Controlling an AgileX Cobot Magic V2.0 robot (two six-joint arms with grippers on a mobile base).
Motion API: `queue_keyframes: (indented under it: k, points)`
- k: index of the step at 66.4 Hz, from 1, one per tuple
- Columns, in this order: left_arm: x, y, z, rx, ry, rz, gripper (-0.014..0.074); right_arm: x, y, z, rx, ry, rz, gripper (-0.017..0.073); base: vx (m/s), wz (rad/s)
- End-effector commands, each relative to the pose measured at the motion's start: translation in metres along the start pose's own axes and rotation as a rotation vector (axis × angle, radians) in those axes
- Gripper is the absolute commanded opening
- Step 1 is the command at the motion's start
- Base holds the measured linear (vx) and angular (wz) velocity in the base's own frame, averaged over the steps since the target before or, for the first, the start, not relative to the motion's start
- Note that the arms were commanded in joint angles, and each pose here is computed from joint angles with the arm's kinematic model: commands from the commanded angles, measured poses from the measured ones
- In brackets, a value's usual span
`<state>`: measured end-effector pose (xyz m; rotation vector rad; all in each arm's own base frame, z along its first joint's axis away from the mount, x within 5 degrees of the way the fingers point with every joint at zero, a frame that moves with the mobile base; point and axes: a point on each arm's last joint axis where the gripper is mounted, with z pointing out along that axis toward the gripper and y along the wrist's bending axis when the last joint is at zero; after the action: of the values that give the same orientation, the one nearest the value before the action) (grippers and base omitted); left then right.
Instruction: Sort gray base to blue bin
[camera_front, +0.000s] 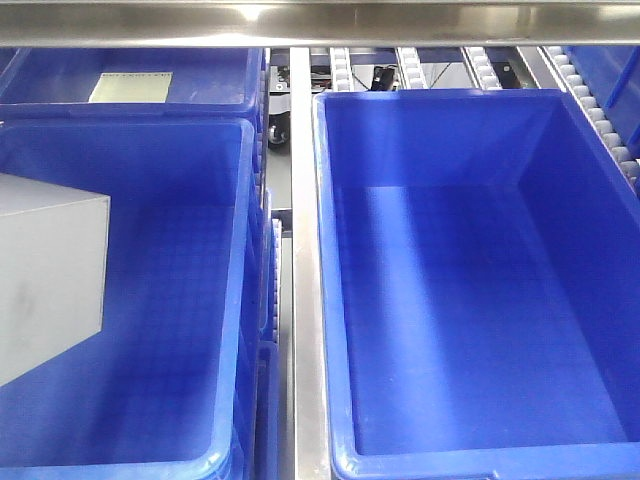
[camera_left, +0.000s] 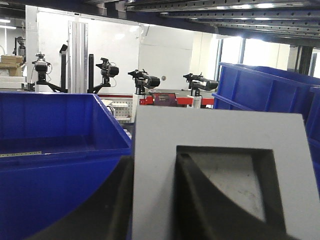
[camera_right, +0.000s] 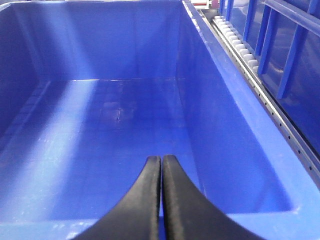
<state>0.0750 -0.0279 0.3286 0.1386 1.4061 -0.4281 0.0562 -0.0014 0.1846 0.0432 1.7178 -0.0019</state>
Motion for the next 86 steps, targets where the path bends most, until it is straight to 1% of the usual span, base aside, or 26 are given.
queue_keyframes:
  k: [1, 65, 73, 75, 76, 82, 86]
  points:
    - [-0.0198, -0.0005, 0.0001, -0.007, -0.127, -0.026, -0.0006, -0.0043, -0.0002, 0.0013, 0.003, -0.042, -0.016, -0.0005, 0.00, 0.00]
    - [-0.0198, -0.0005, 0.0001, -0.007, -0.127, -0.026, -0.0006, -0.0043, -0.0002, 0.0013, 0.003, -0.042, -0.016, -0.0005, 0.00, 0.00]
    - [-0.0213, -0.0002, -0.0001, -0.010, -0.143, -0.026, -0.0006, -0.0043, -0.0002, 0.0013, 0.003, -0.042, -0.016, -0.0005, 0.00, 0.00]
    - [-0.0212, -0.0002, -0.0001, -0.009, -0.142, -0.031, -0.0006, -0.0043, -0.0002, 0.0013, 0.003, -0.042, -0.016, -0.0005, 0.00, 0.00]
    - [-0.0212, -0.0002, -0.0001, -0.008, -0.142, -0.045, -0.0006, -0.0043, -0.0002, 0.0013, 0.003, -0.042, -0.016, -0.0005, 0.00, 0.00]
    - [-0.0201, -0.0008, 0.0013, -0.002, -0.118, -0.091, -0.0006, -0.0043, -0.0002, 0.0013, 0.003, -0.042, -0.016, -0.0005, 0.00, 0.00]
    - [-0.0185, -0.0005, 0.0042, -0.005, -0.105, -0.097, -0.0006, -0.0043, -0.0002, 0.0013, 0.003, -0.042, -0.016, -0.0005, 0.00, 0.00]
